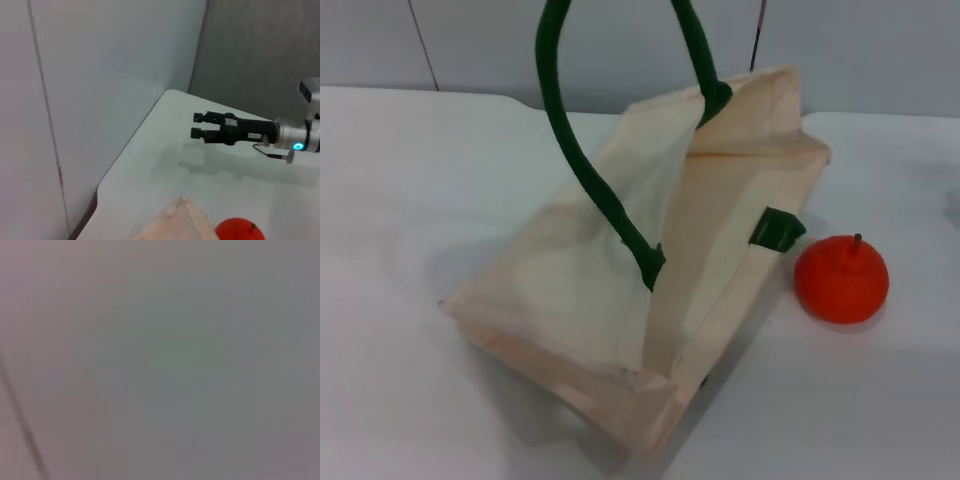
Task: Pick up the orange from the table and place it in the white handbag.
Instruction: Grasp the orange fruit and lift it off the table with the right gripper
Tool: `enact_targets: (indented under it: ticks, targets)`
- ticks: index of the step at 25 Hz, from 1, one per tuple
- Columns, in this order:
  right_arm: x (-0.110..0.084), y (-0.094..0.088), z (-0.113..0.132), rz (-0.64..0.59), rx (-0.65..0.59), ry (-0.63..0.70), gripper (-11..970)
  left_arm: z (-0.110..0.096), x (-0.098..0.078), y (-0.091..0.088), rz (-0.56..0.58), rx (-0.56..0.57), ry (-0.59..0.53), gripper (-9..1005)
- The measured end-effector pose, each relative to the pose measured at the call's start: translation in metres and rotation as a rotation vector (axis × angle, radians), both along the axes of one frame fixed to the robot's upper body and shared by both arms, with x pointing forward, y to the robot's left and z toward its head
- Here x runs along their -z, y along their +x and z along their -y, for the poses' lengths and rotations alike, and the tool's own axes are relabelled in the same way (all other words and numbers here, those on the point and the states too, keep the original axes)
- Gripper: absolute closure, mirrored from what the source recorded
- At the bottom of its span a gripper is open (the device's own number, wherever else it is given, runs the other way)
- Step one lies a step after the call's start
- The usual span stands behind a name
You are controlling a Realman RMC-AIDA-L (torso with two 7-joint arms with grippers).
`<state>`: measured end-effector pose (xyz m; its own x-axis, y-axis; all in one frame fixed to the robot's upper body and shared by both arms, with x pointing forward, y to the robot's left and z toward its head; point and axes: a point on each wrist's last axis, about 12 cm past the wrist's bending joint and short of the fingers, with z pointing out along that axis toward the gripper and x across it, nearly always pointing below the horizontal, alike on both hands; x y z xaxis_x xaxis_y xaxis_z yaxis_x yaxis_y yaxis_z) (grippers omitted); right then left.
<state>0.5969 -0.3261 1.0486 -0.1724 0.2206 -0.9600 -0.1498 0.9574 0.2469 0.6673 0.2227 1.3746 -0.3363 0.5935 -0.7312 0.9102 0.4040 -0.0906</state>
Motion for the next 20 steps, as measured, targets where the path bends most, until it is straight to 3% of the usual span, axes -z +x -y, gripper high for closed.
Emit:
enact_targets:
  ticks: [7, 9, 11, 17, 20]
  targets:
    - [-0.025, -0.003, 0.013, -0.081, -0.321, -0.031, 172, -0.005, 0.003, 0.0, -0.007, -0.015, 0.006, 881]
    - [-0.034, -0.005, 0.011, -0.082, -0.448, -0.054, 173, -0.006, 0.005, 0.0, -0.009, -0.02, 0.006, 881]
    - [-0.044, -0.01, -0.003, -0.081, -0.661, -0.079, 175, -0.006, 0.005, 0.0, -0.009, -0.02, 0.005, 881]
    - [-0.046, -0.011, -0.026, -0.131, -0.859, -0.144, 179, -0.002, 0.002, 0.001, -0.005, -0.01, 0.008, 881]
    - [-0.041, -0.012, -0.031, -0.177, -0.89, -0.179, 181, 0.0, 0.001, 0.001, -0.004, -0.003, 0.008, 881]
